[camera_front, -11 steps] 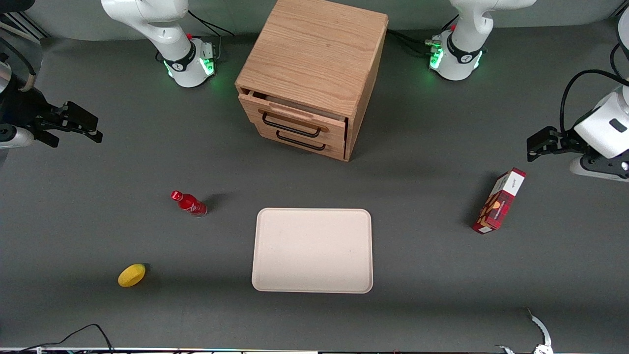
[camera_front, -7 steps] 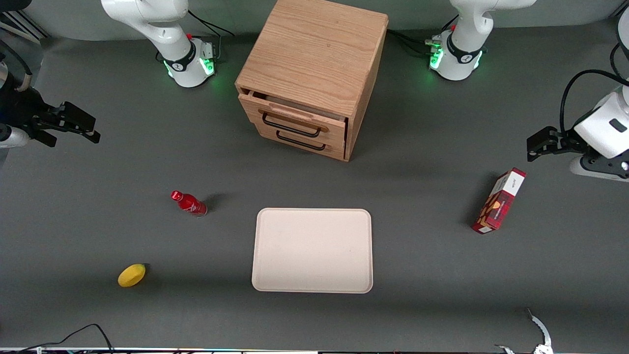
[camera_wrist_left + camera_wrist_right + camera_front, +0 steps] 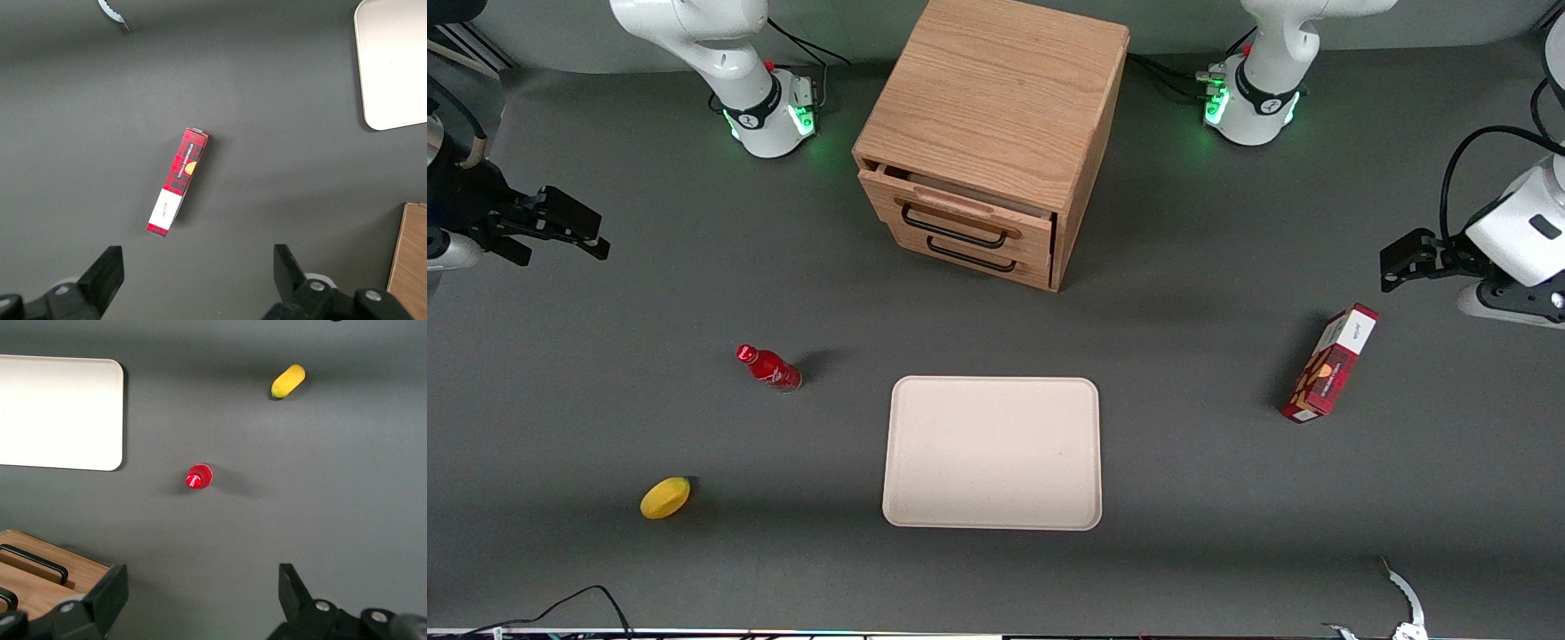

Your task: Place coke bottle on tray

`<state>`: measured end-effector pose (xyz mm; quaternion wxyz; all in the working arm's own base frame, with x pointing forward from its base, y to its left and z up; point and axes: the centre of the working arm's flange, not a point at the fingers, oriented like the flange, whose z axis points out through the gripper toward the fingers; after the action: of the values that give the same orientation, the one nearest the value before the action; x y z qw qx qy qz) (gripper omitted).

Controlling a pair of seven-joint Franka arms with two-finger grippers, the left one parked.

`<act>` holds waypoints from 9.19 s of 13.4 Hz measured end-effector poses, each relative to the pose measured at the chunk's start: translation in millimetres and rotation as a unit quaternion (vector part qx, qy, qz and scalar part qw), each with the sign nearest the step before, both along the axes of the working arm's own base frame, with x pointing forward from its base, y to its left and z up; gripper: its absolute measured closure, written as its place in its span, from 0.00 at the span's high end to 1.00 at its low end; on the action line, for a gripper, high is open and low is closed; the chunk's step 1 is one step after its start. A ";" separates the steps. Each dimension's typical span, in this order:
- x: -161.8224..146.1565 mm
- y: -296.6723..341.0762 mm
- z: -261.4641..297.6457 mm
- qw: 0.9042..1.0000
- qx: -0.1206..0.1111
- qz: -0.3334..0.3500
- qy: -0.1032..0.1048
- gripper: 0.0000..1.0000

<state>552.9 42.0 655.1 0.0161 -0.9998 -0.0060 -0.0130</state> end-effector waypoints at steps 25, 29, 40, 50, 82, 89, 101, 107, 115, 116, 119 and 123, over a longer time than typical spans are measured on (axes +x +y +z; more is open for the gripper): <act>40.9 72.1 -227.1 0.999 -0.038 0.024 0.028 0.96; 33.1 63.7 -258.4 0.999 -0.035 0.030 0.018 0.96; 3.8 50.7 -317.5 0.997 -0.031 0.065 0.000 0.95; 2.8 50.6 -320.2 0.997 -0.029 0.067 -0.008 0.91; 40.3 48.8 -153.1 0.997 -0.045 0.052 0.033 0.31; 47.9 60.4 -78.2 0.998 -0.031 0.052 0.008 0.31; 93.3 277.5 -159.6 1.000 0.012 0.018 0.013 0.31; 146.5 259.0 -216.3 0.999 0.022 0.003 -0.032 0.31; 162.9 279.2 -279.5 0.998 0.023 0.013 -0.064 0.31; 164.0 281.0 -286.9 0.998 0.023 0.014 -0.065 0.31; 164.6 288.0 -304.7 0.997 0.024 0.017 -0.066 0.31; 165.1 293.6 -320.4 0.997 0.026 0.020 -0.067 0.31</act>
<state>718.0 335.6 334.7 0.0422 -0.9956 -0.0268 -0.0794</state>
